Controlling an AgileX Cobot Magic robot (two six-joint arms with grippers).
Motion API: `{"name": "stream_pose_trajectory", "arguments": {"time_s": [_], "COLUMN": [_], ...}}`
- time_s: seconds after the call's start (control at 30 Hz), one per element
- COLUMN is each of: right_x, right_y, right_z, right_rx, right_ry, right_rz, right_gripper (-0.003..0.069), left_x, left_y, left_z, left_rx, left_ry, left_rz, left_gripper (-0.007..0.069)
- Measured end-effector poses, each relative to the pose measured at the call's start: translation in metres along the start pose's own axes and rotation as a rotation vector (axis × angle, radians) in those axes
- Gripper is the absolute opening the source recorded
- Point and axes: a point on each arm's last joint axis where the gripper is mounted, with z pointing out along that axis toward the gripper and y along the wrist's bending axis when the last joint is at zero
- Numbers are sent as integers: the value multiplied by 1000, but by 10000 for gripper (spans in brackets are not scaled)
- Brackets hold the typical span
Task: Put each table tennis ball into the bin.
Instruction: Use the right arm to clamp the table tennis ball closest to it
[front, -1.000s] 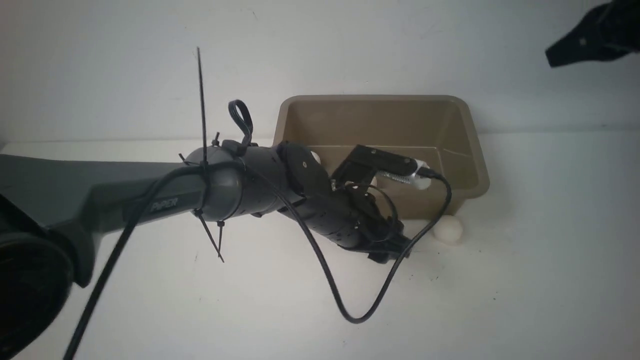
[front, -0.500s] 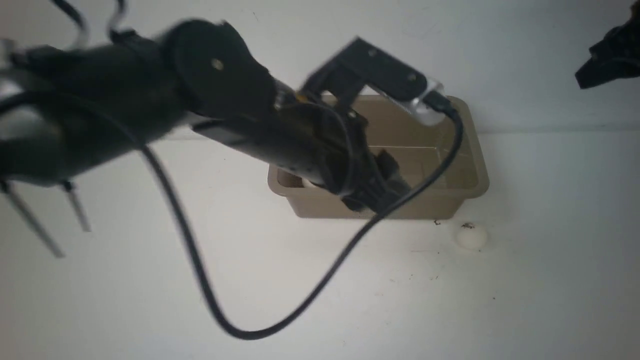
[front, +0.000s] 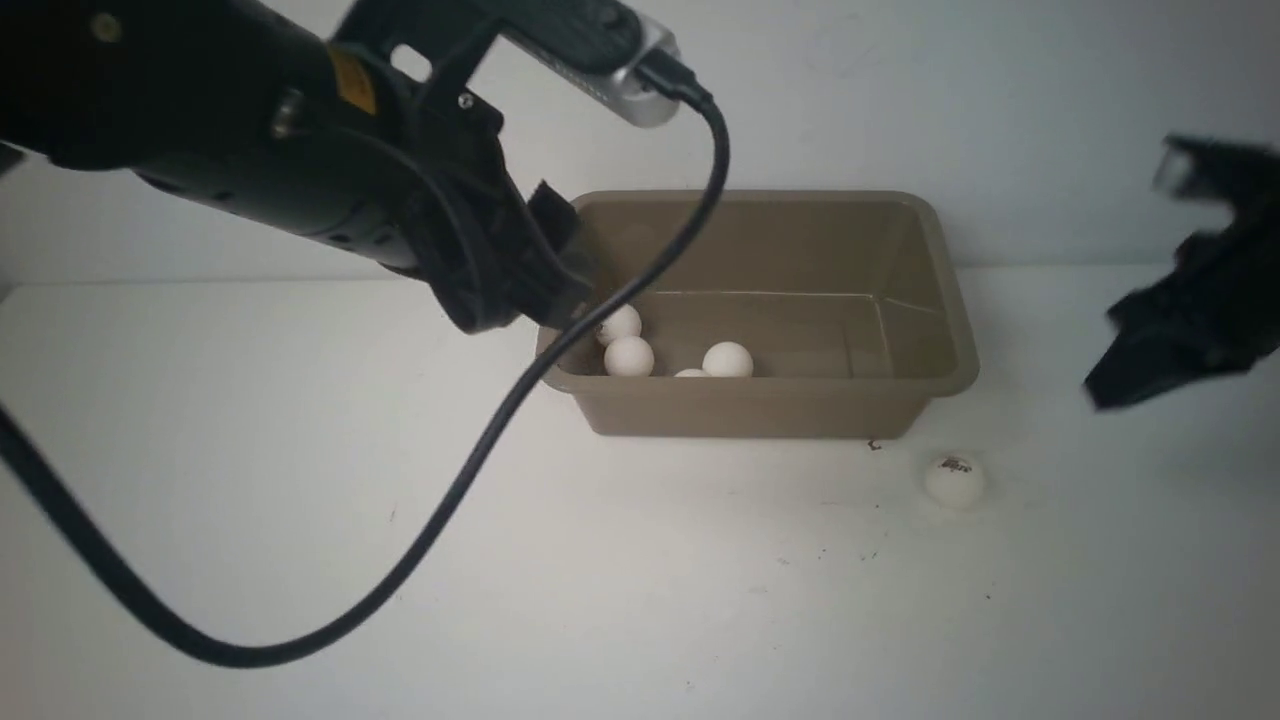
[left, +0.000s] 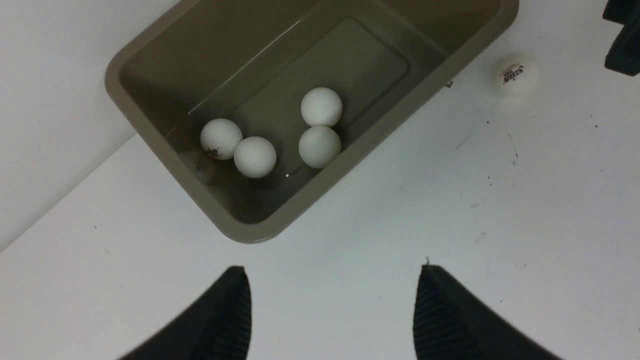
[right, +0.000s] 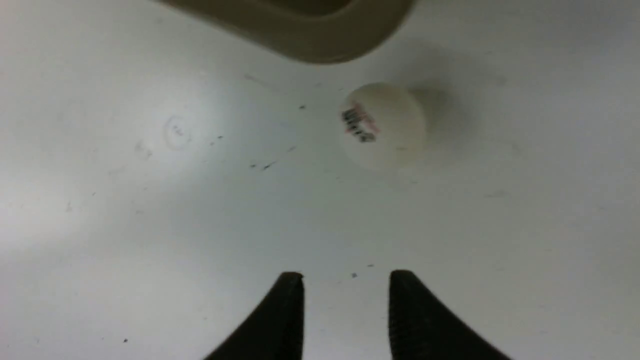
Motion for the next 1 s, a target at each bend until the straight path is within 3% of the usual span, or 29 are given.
{"name": "stream_pose_trajectory", "arguments": {"time_s": [0.17,0.4,1.0], "right_x": [-6,-17,-28], "right_y": [7,10,2], "right_z": [4,6,27], "right_rx": [77,138,119], "right_ry": [-11,-97,-167], "right_rz": [-25,-26,72], "right_gripper": [556,566,566], "left_x": [1,2,2], "left_y": [0,-1,0], "left_z": [0,0,0], "left_rx": [2,7,4], "left_ry": [6,26,16], "left_rz": [7,11,16], "left_gripper": [396,396,396]}}
